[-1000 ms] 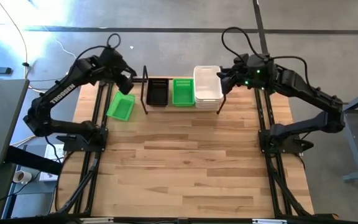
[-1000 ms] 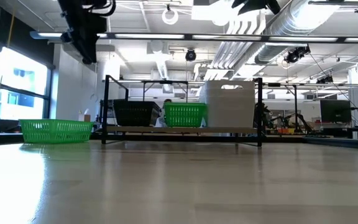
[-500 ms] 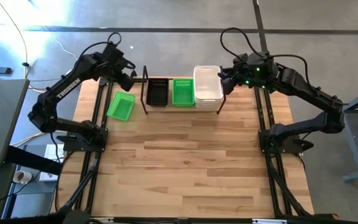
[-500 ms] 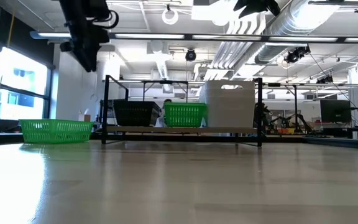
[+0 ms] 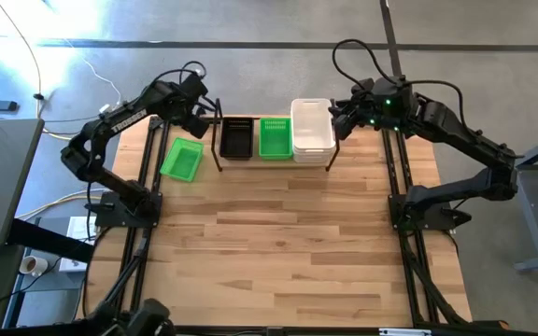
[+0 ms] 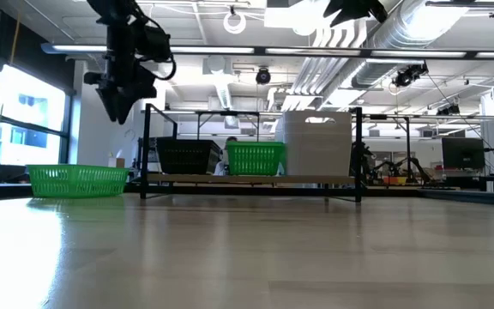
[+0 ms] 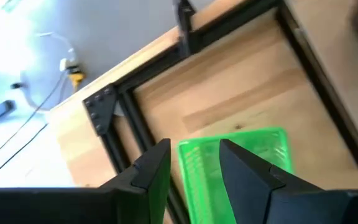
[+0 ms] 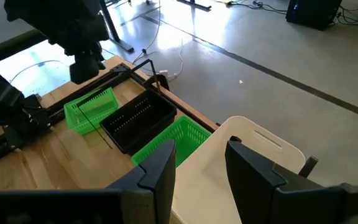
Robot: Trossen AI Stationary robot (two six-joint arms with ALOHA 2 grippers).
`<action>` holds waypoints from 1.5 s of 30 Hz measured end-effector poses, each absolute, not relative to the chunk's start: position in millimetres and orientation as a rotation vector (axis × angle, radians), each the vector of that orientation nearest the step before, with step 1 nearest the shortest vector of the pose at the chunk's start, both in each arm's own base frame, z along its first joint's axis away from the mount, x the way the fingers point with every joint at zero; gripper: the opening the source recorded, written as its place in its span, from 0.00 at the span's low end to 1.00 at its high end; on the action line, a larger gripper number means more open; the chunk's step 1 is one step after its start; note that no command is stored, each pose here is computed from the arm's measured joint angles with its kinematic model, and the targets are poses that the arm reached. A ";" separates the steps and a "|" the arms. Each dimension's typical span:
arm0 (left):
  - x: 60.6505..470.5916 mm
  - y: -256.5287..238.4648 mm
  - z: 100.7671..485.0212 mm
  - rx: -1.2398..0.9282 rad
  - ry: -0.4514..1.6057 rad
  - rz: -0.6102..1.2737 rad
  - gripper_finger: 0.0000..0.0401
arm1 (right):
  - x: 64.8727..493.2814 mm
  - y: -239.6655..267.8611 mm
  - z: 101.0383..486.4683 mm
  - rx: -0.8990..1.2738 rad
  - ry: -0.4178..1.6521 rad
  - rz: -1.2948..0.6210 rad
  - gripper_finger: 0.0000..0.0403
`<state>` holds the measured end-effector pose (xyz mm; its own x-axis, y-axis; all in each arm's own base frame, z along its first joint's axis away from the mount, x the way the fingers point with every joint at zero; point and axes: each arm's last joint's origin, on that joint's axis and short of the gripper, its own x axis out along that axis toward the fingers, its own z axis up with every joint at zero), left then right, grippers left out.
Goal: Stack baskets on shelf by color
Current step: Stack the green bin on the stacked green bins on the shelf
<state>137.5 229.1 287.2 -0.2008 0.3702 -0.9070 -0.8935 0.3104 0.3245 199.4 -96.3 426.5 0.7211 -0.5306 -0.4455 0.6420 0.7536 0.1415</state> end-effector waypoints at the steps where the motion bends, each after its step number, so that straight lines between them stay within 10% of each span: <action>1: 138.8 230.2 285.2 -0.545 1.305 1.276 0.32 | 199.4 -96.3 426.5 0.297 0.396 -0.658 0.31; 16: 137.5 234.7 278.6 -1.092 1.126 1.257 0.31 | 197.9 -95.4 423.2 0.300 0.436 -0.655 0.31; 45: 124.9 132.7 267.9 -1.261 1.146 1.391 0.31 | 192.4 -92.7 413.5 0.336 0.549 -0.668 0.31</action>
